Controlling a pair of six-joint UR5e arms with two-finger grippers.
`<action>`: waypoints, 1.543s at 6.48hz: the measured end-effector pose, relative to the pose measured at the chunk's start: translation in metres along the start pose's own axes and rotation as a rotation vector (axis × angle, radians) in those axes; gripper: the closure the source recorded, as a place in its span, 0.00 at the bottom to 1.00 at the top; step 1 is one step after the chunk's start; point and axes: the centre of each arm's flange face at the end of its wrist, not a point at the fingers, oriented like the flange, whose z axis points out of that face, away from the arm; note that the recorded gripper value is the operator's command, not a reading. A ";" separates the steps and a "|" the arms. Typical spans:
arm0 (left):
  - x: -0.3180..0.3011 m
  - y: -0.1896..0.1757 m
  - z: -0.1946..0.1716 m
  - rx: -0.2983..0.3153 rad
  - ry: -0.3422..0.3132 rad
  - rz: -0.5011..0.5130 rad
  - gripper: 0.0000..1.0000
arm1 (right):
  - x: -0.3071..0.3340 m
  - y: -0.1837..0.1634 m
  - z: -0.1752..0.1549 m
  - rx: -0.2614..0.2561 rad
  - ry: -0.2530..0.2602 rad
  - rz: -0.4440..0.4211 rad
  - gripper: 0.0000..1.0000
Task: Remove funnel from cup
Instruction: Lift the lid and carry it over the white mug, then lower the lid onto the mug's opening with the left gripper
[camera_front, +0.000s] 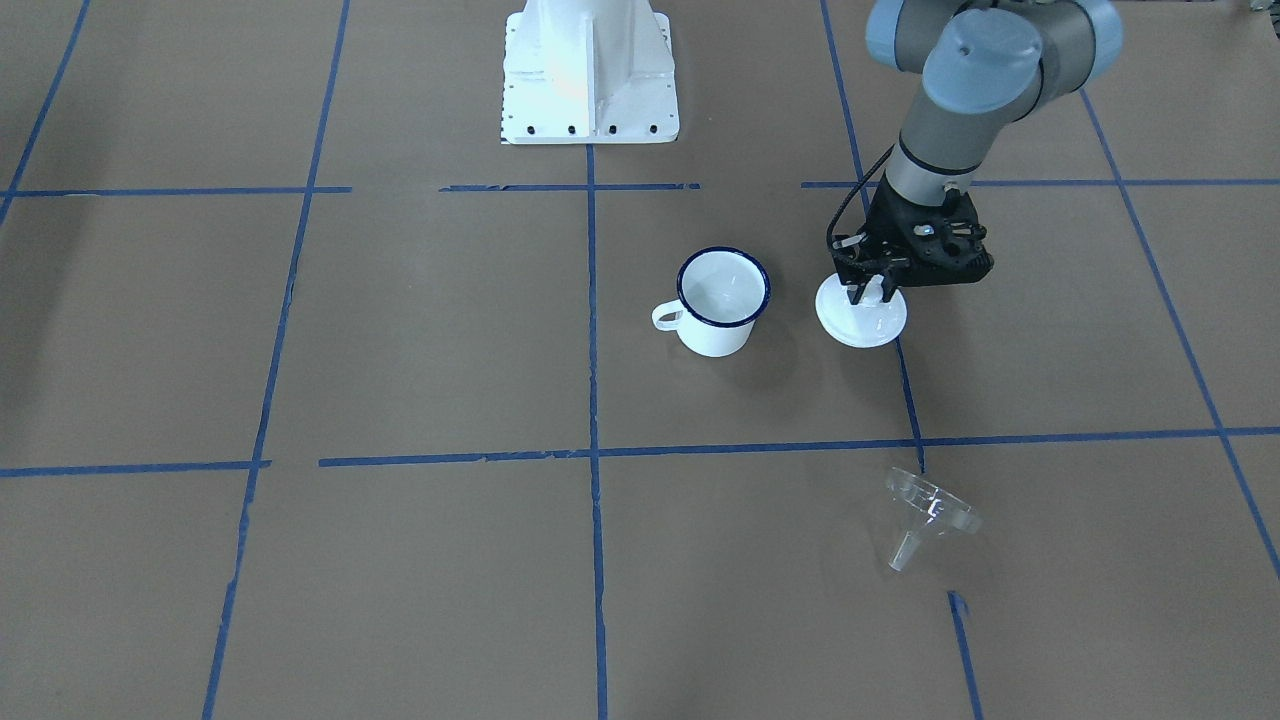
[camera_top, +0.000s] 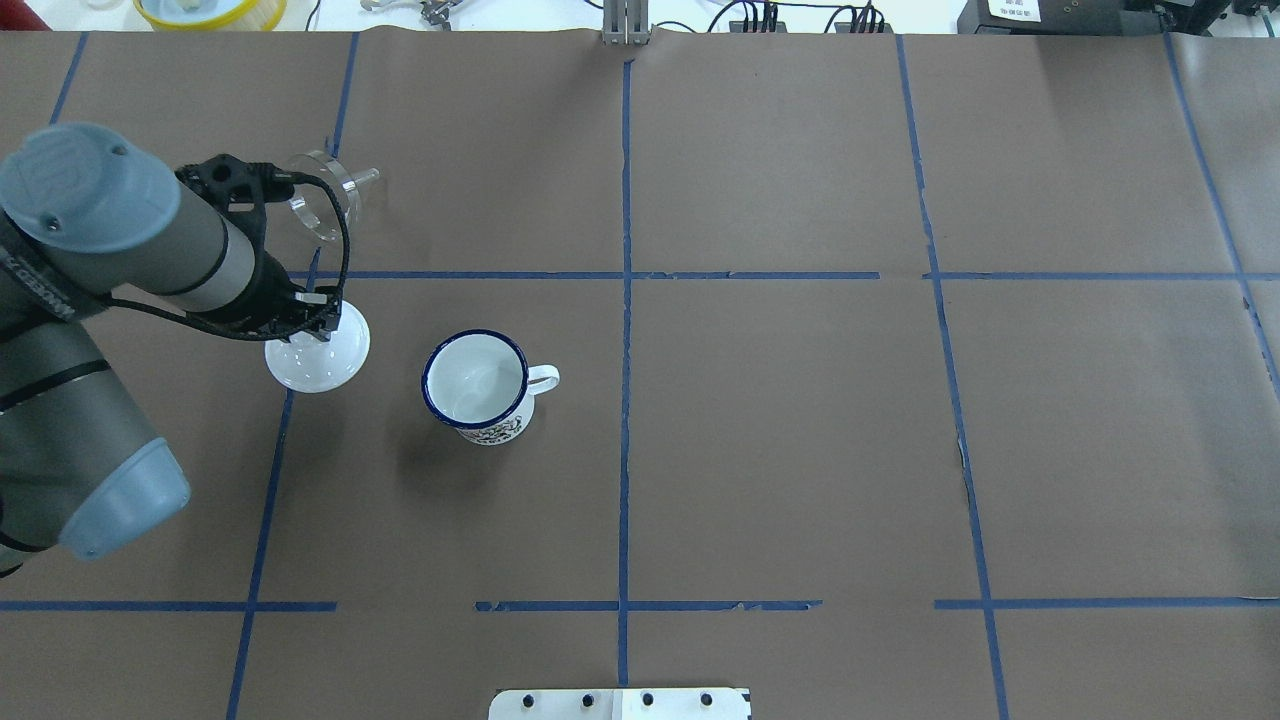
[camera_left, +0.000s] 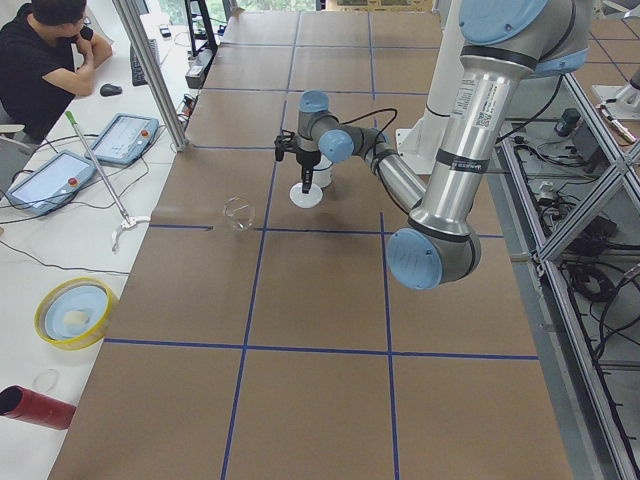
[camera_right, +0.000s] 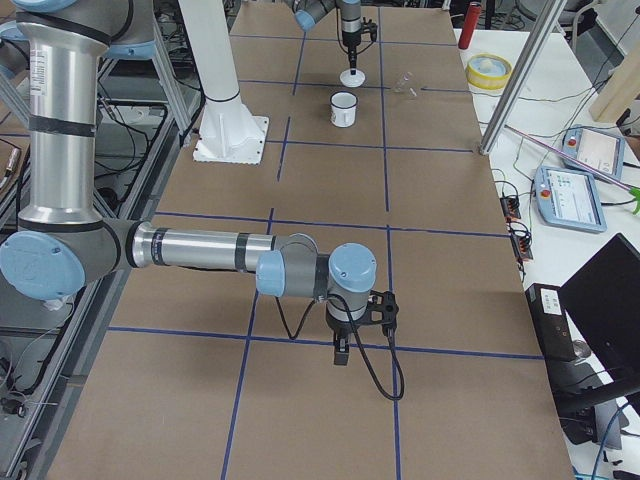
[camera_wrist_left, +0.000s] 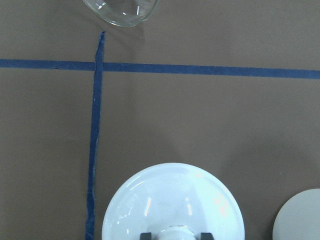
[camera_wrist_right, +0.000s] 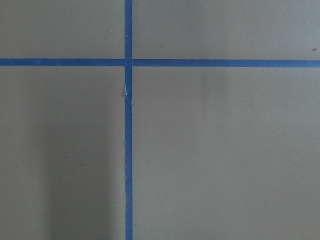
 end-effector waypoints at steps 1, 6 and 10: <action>0.006 -0.003 -0.036 0.006 -0.018 -0.001 1.00 | 0.000 0.000 0.000 0.000 0.000 0.000 0.00; 0.127 0.029 -0.076 -0.098 0.040 -0.137 1.00 | 0.000 0.000 0.000 0.000 0.000 0.000 0.00; 0.164 0.020 -0.028 -0.095 -0.009 -0.146 1.00 | 0.000 0.000 0.000 0.000 0.000 0.000 0.00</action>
